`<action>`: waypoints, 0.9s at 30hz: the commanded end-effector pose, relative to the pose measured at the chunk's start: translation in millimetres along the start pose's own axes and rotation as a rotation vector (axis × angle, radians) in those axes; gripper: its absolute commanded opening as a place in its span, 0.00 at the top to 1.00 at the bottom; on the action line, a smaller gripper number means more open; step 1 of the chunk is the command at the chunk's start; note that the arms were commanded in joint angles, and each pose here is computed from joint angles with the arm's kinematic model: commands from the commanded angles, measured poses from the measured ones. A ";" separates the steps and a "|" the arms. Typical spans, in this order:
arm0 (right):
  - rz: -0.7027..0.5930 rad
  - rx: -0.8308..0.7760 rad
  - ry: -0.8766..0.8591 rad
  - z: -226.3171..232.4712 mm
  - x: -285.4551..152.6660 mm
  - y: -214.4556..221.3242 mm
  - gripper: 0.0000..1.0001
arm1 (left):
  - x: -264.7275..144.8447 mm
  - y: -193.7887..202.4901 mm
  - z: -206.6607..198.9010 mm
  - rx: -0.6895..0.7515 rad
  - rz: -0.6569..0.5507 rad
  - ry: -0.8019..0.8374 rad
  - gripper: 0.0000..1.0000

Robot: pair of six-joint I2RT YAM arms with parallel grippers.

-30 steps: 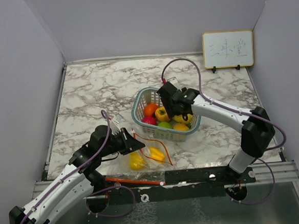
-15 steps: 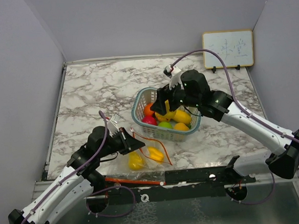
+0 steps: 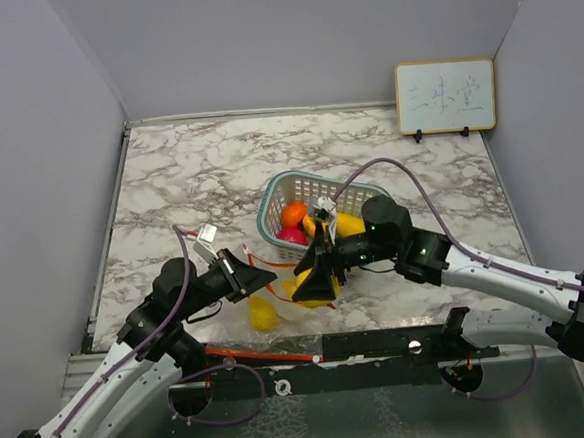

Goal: Place the food in the zip-top bag and seal the zipper
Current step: Place the fake fruit in the zipper food storage bag.

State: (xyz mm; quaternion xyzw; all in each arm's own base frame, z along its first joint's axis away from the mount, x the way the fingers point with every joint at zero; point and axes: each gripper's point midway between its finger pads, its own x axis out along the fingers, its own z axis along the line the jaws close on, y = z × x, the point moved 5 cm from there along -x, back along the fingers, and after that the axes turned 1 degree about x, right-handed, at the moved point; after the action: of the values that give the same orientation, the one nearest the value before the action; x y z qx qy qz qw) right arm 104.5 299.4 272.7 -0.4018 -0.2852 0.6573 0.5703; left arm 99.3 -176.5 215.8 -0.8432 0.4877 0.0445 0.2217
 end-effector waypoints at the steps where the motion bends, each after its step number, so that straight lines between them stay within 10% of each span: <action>1: -0.047 -0.005 -0.156 21.5 15.7 7.6 0.58 | -8.2 -8.7 -3.3 -0.074 -0.111 0.041 1.00; 27: -0.107 0.113 0.622 -82.5 38.7 28.5 0.61 | -30.4 -2.4 -7.1 -0.120 -0.141 0.123 1.00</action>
State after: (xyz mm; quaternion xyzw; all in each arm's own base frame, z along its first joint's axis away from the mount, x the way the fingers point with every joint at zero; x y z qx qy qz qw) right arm 133.2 338.2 198.0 -0.4746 -0.1401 0.5762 0.6505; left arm 87.1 -158.4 210.9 -0.8841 0.4441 0.0160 0.1444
